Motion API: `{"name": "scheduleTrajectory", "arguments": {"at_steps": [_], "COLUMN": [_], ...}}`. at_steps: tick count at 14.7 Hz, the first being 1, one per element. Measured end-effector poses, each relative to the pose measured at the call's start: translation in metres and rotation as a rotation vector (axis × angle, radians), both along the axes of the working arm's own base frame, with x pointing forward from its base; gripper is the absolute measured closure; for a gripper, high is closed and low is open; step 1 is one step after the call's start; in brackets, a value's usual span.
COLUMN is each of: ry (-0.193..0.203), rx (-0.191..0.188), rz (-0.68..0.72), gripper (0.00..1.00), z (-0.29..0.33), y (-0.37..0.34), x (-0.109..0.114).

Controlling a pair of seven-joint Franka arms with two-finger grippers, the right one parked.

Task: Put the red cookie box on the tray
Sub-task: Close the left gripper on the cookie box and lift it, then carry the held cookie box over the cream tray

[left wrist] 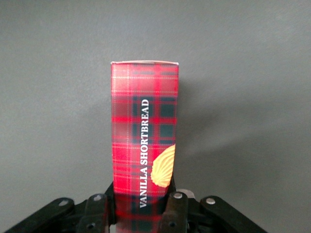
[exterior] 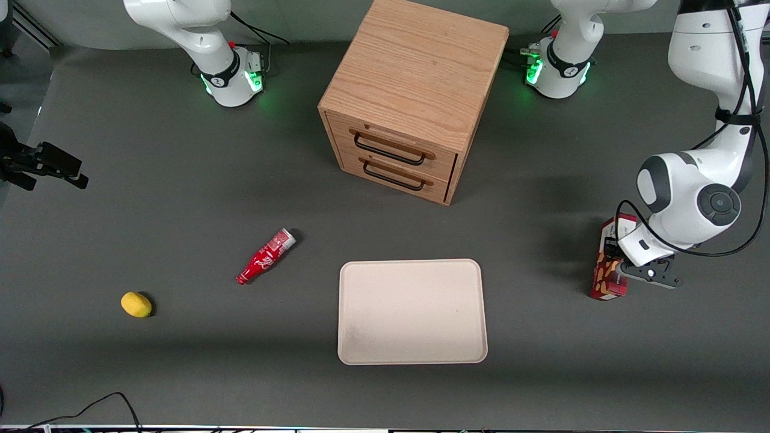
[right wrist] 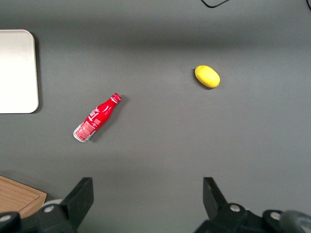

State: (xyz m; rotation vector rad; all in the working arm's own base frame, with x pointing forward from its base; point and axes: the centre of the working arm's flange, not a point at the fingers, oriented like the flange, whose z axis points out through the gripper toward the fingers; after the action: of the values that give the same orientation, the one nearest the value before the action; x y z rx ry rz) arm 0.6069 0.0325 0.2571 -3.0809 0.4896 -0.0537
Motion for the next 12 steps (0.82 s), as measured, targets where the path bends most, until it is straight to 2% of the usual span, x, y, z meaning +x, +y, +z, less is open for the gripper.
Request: {"name": "scheduleTrajectory", "arguments": {"at_steps": [3,8,10,12], "ry": [0.064,0.162,0.183,0.184], "rx": [-0.020,-0.031,-0.034,-0.035], "rz": [-0.025,-0.052,-0.069,-0.086], "gripper": [0.63,0.63,0.63,0.63], "z": [0.053,0.183,0.237,0.282], "y": [-0.017,-0.026,-0.035,-0.047], "x": [0.007,0.019,0.019,0.016]}}
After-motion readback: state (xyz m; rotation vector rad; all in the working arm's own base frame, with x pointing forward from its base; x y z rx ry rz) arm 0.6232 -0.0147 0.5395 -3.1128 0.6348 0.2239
